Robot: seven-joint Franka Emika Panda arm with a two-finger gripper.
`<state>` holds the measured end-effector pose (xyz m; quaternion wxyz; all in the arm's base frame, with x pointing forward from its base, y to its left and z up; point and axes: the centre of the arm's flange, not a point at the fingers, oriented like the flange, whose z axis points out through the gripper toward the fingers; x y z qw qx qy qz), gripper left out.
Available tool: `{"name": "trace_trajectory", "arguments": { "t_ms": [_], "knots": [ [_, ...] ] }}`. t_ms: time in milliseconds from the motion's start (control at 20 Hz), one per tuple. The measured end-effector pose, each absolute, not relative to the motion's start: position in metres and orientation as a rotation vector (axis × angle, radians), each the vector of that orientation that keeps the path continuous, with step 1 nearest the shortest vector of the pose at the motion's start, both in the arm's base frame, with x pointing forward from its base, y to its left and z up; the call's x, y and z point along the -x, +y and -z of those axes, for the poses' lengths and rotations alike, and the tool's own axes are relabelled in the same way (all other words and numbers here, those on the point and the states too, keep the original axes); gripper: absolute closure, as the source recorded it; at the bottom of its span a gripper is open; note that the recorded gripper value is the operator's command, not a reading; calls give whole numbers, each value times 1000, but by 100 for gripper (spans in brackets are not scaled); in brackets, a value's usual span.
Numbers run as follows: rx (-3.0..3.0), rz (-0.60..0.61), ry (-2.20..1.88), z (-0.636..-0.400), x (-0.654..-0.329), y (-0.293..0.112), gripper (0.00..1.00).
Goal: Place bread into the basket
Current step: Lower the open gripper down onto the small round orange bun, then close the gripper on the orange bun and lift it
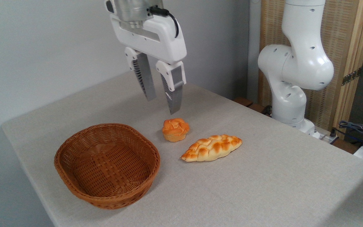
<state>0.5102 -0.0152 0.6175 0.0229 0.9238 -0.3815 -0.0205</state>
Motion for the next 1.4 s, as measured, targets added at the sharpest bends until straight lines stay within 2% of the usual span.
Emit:
{"name": "trace_trajectory", "arguments": {
  "t_ms": [200,550,800,1100,1150,1250,1300,1400],
  "knots": [
    [-2797,108,-1288,-604,-485,-25,0],
    [-2627,296,-1532,-543,-454,-113,0],
    [-2571,262,-1664,-483,-443,-157,0],
    [-2548,227,-1734,-438,-430,-177,0],
    [-2542,231,-1746,-430,-426,-180,3],
    [-2527,250,-1774,-417,-417,-187,61],
    [-2519,260,-1785,-411,-413,-190,78],
    [-2515,271,-1792,-405,-410,-192,79]
  ]
}}
